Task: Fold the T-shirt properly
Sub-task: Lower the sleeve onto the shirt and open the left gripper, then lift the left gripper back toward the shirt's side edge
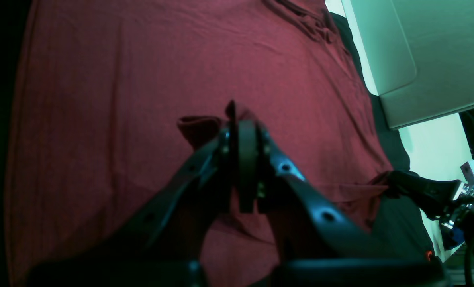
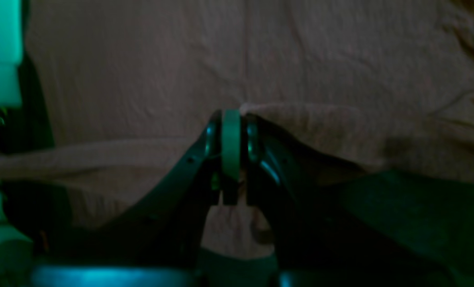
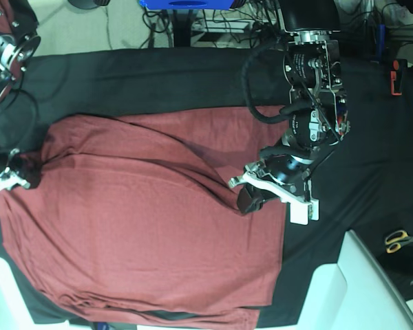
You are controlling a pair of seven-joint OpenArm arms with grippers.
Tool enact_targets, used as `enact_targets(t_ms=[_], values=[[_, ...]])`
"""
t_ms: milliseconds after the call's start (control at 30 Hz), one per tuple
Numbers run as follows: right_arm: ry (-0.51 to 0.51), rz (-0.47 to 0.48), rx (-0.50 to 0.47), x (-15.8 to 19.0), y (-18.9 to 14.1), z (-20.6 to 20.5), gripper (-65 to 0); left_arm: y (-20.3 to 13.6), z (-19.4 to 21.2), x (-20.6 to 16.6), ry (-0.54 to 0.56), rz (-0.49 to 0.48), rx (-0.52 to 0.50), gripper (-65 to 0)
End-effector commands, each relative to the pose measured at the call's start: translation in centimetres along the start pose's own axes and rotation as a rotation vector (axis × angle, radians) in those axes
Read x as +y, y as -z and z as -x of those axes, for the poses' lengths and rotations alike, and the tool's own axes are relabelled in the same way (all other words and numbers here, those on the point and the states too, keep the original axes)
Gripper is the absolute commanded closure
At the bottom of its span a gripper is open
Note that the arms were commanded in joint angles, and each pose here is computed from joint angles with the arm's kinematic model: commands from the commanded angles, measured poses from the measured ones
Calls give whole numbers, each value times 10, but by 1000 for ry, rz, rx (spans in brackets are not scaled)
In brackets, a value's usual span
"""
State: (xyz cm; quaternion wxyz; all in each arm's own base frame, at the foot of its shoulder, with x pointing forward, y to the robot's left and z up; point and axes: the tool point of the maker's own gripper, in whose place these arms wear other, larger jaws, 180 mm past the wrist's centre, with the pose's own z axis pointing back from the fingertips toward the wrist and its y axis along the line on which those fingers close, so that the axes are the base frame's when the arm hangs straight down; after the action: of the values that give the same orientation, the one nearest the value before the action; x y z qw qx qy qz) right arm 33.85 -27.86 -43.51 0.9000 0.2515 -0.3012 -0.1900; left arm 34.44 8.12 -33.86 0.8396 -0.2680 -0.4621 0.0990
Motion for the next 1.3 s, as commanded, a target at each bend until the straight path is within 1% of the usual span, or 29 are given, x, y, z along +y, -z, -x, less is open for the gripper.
enact_targets(t_ms=[0, 133, 200, 500, 567, 633, 733, 800, 867, 933, 967, 1000, 1033, 1067, 1100, 1133, 1167, 1267], values=[[-11, -11, -57, 3, -6, -23, -5, 0, -15, -7, 4, 25, -50, 0], [-3, -4, -67, -2, -7, -26, -5, -3, -28, 10, -21, -16, -86, 0], [-2, -3, -79, -3, -7, -28, -5, 2, -37, 11, -22, -14, -97, 0], [-2, -1, -102, -3, -8, -33, -5, 42, -30, 16, -74, -5, -25, 0], [-2, -1, -127, -3, -9, -37, -5, 48, -27, 17, -86, -6, -11, 0], [23, 11, -153, -5, -8, -41, -6, 50, -29, 20, -93, -10, -29, 0], [72, 43, -155, -12, -8, -41, -9, 49, -35, 26, -100, -25, -88, 0], [75, 43, -159, -12, -9, -42, -18, 52, -31, 26, -98, -24, -79, 0], [80, 44, -162, -12, -9, -42, -86, 55, -26, 23, -70, -15, -54, 0], [81, 42, -166, -12, -9, -43, -206, 57, -25, 18, -35, -2, -36, 0], [85, 42, -169, -13, -10, -44, -273, 57, -24, 15, -31, 3, -35, 0], [85, 41, -171, -12, -10, -44, -326, 57, -24, 15, -31, 3, -35, 0], [83, 42, -173, -12, -10, -45, -375, 58, -25, 15, -31, 5, -37, -35], [83, 40, -174, -12, -10, -45, -413, 57, -26, 15, -29, 4, -39, -122], [77, 41, -176, -12, -12, -46, -429, 56, -30, 18, -33, -1, -51, -191], [76, 41, -180, -12, -13, -47, -432, 53, -35, 24, -44, -12, -65, -227], [69, 41, -189, -11, -14, -50, -432, 50, -39, 30, -59, -26, -82, -240], [9, 57, -240, -7, -29, -66, -432, 40, -56, 44, -81, -57, -137, -237]])
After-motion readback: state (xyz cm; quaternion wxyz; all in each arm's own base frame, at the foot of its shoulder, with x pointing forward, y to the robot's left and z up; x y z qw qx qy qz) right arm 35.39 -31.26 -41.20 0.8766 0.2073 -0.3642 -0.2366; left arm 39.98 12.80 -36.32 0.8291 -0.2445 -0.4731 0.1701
